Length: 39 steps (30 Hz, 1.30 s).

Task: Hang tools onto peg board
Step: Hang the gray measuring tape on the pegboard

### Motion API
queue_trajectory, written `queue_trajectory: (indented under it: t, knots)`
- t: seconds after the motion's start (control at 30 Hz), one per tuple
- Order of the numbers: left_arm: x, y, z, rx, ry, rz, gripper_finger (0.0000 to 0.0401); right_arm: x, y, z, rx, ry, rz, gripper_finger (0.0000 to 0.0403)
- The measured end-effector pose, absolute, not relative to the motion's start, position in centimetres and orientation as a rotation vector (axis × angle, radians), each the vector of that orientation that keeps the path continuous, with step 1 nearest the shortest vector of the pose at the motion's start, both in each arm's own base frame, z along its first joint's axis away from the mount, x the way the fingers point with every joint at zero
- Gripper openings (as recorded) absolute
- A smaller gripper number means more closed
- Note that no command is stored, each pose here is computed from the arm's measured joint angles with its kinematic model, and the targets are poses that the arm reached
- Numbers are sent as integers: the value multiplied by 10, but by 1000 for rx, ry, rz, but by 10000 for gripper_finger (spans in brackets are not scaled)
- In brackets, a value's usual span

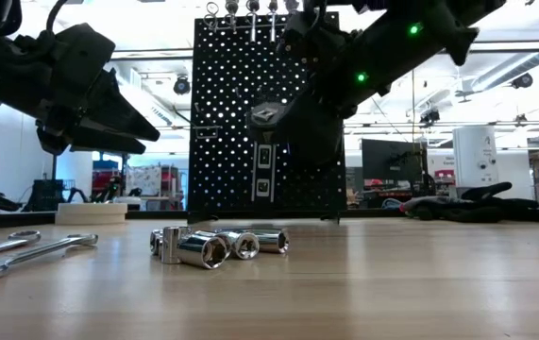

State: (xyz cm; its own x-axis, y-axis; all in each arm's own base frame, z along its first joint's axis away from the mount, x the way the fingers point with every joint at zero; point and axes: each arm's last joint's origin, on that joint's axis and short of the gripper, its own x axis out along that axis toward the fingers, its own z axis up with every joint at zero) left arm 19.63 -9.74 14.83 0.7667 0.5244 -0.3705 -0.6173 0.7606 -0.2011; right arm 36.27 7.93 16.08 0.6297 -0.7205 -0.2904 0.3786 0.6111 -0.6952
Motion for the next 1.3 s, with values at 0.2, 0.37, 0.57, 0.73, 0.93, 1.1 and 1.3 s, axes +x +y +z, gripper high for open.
queue_trajectory:
  t: [0.2, 0.37, 0.57, 0.73, 0.93, 1.1, 1.3]
  knots:
    - [196, -98, 148, -337, 310, 623, 231, 366, 67, 161, -518, 570, -711, 248]
    - [197, -98, 148, -347, 315, 616, 231, 366, 68, 165, -445, 540, -680, 351]
    - [197, -98, 148, -351, 316, 614, 231, 359, 70, 197, -292, 446, -611, 375]
    - [197, -98, 148, -358, 327, 602, 231, 352, 56, 228, -263, 389, -567, 316]
    - [197, -98, 147, -357, 328, 602, 231, 355, 26, 235, -136, 384, -381, 154]
    - [197, -99, 148, -361, 326, 601, 231, 364, 5, 222, -170, 403, -403, 18]
    - [196, -99, 147, -368, 323, 602, 231, 372, -14, 219, -192, 345, -452, 11]
